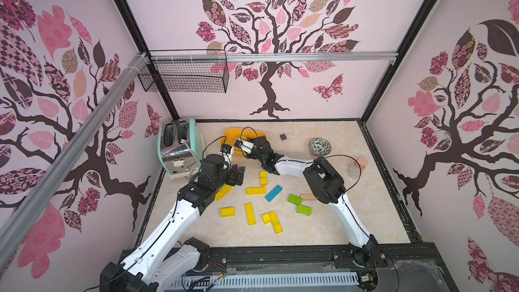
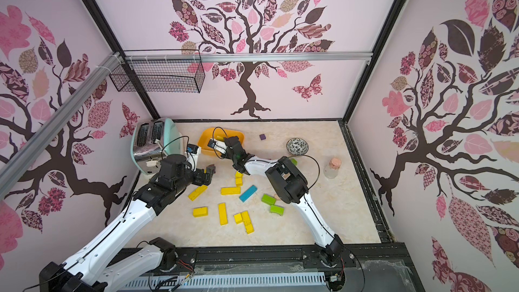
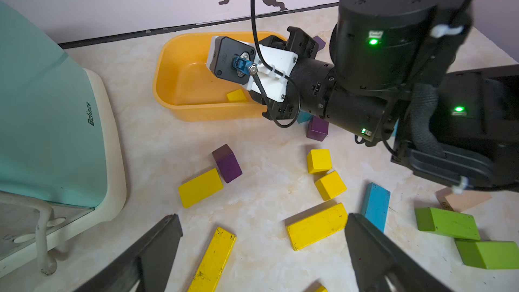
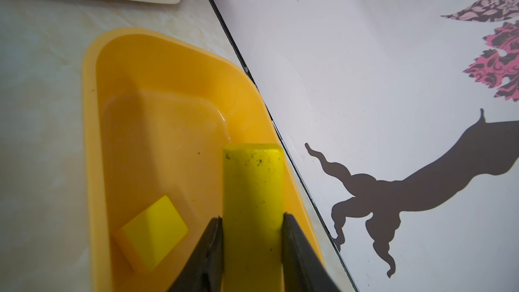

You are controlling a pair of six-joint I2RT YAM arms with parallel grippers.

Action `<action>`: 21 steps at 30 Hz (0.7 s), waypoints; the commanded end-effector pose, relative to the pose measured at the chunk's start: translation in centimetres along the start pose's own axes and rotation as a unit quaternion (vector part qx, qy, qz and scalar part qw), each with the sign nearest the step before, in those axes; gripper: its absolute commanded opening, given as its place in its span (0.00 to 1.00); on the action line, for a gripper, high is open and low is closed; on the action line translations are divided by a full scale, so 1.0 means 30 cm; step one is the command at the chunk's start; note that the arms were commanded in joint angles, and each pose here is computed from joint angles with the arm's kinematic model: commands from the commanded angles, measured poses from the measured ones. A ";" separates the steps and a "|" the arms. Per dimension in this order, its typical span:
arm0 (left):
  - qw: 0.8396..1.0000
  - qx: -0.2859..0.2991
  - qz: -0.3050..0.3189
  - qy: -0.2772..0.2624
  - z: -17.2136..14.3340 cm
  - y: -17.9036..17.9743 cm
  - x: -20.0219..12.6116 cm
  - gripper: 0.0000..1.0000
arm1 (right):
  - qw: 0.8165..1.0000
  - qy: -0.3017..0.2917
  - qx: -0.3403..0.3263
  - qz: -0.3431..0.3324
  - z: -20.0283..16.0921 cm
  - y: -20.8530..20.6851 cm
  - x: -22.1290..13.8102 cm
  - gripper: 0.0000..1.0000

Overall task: Pick out the yellow building blocks
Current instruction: Place the building block in the storage box.

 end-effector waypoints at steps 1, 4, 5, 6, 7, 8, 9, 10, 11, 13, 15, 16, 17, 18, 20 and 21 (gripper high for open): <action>1.000 -0.014 0.013 -0.012 0.012 0.012 -0.008 0.97 | 0.999 -0.025 0.006 -0.024 0.047 -0.051 0.023 0.23; 0.999 -0.027 0.012 -0.012 0.003 0.013 -0.012 0.97 | 1.000 -0.012 0.003 -0.017 0.003 -0.008 0.055 0.27; 0.999 -0.031 0.011 -0.015 0.003 0.012 -0.015 0.97 | 1.000 -0.010 0.003 -0.019 0.001 -0.008 0.058 0.27; 0.999 -0.035 0.008 -0.015 0.000 0.009 -0.015 0.97 | 1.000 -0.009 0.005 -0.019 -0.002 -0.005 0.058 0.28; 0.999 -0.037 0.006 -0.017 -0.001 0.008 -0.017 0.97 | 1.000 -0.008 0.006 -0.022 -0.002 -0.008 0.059 0.31; 0.999 -0.038 0.004 -0.018 -0.004 0.007 -0.019 0.97 | 1.000 -0.007 0.005 -0.025 -0.003 -0.010 0.059 0.35; 0.999 -0.037 0.004 -0.019 -0.004 0.007 -0.022 0.97 | 1.000 -0.007 0.005 -0.029 -0.003 -0.012 0.058 0.40; 0.999 -0.036 0.005 -0.021 -0.004 0.008 -0.026 0.97 | 0.999 -0.006 0.005 -0.034 -0.006 -0.014 0.055 0.45; 0.999 -0.035 0.006 -0.023 -0.003 0.007 -0.029 0.97 | 0.999 -0.008 0.003 -0.039 -0.004 -0.019 0.051 0.47; 0.999 -0.034 0.005 -0.025 -0.001 0.005 -0.032 0.97 | 0.999 -0.009 -0.001 -0.042 -0.002 -0.023 0.044 0.49; 0.999 -0.034 0.003 -0.028 0.001 0.003 -0.036 0.97 | 0.999 -0.011 -0.002 -0.042 0.003 -0.028 0.038 0.49; 0.999 -0.035 0.002 -0.028 0.001 0.001 -0.038 0.97 | 0.999 -0.012 -0.001 -0.041 0.007 -0.032 0.034 0.49; 0.999 -0.034 0.001 -0.029 0.003 0.000 -0.041 0.97 | 0.999 -0.013 0.000 -0.041 0.010 -0.035 0.030 0.49; 0.999 -0.034 0.001 -0.030 0.002 -0.001 -0.042 0.97 | 0.999 -0.013 0.000 -0.041 0.009 -0.033 0.029 0.49; 0.999 -0.034 0.002 -0.031 0.002 -0.001 -0.047 0.97 | 0.999 -0.012 0.000 -0.039 0.002 -0.027 0.029 0.49; 0.999 -0.035 0.002 -0.033 0.004 -0.002 -0.049 0.97 | 0.999 -0.011 0.001 -0.039 0.000 -0.026 0.028 0.49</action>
Point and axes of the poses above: each gripper's point midway between its finger pads, its own x axis out along the fingers, its own y axis along the line the jaws close on, z = x × y, the point moved 8 cm from there along -x, back along the fingers, and after that the axes turned 4 degrees about x, right-handed, at the moved point
